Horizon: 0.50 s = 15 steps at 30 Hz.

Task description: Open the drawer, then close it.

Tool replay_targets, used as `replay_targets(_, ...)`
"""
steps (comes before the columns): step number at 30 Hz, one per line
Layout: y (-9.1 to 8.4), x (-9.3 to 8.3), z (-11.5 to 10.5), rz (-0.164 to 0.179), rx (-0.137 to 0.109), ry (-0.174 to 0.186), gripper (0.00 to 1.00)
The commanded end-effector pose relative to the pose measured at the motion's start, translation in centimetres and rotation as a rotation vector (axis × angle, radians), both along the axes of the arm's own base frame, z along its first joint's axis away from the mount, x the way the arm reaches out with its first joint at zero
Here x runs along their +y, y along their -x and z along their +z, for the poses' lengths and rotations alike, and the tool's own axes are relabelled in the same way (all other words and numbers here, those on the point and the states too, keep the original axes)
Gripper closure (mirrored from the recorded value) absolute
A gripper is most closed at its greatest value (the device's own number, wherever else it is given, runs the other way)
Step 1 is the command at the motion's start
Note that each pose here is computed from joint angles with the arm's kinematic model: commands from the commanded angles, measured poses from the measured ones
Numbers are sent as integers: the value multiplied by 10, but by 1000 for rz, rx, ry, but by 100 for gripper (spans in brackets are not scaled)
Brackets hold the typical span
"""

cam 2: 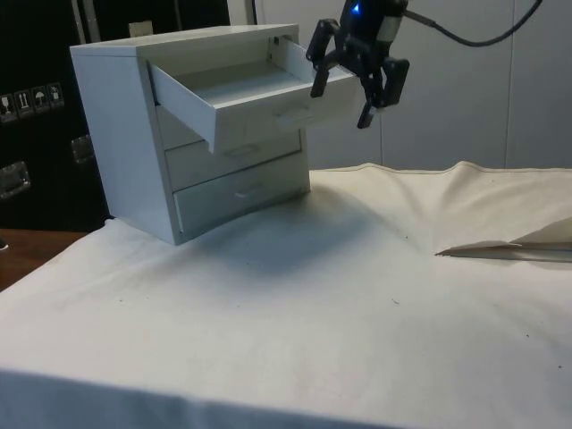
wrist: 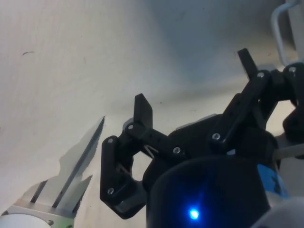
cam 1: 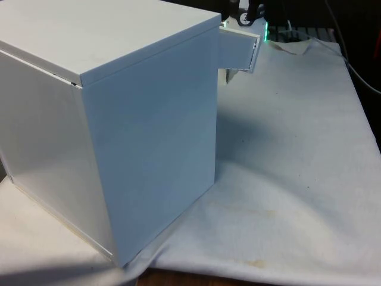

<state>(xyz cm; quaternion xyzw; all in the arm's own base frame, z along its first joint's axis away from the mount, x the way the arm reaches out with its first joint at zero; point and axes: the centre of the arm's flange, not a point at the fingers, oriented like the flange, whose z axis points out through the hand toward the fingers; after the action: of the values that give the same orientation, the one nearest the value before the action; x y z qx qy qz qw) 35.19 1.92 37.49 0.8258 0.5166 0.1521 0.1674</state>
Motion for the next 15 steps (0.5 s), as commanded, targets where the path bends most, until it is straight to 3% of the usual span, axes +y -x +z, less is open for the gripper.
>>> replay_targets(1,1,1,-2,1,5,1,0)
replay_targets(2,2,2,-3,-1,-4,8,0)
replay_targets(6,4,5,-9,3,7,9,0)
replay_targets(8,4,6,-10,4,11,10,8)
replay_targets(9,4,5,-11,5,24,4,14)
replay_targets(10,4,6,-11,4,11,11,14)
replay_targets(11,4,7,-12,3,14,11,26)
replay_targets(15,3,8,-13,4,17,11,46)
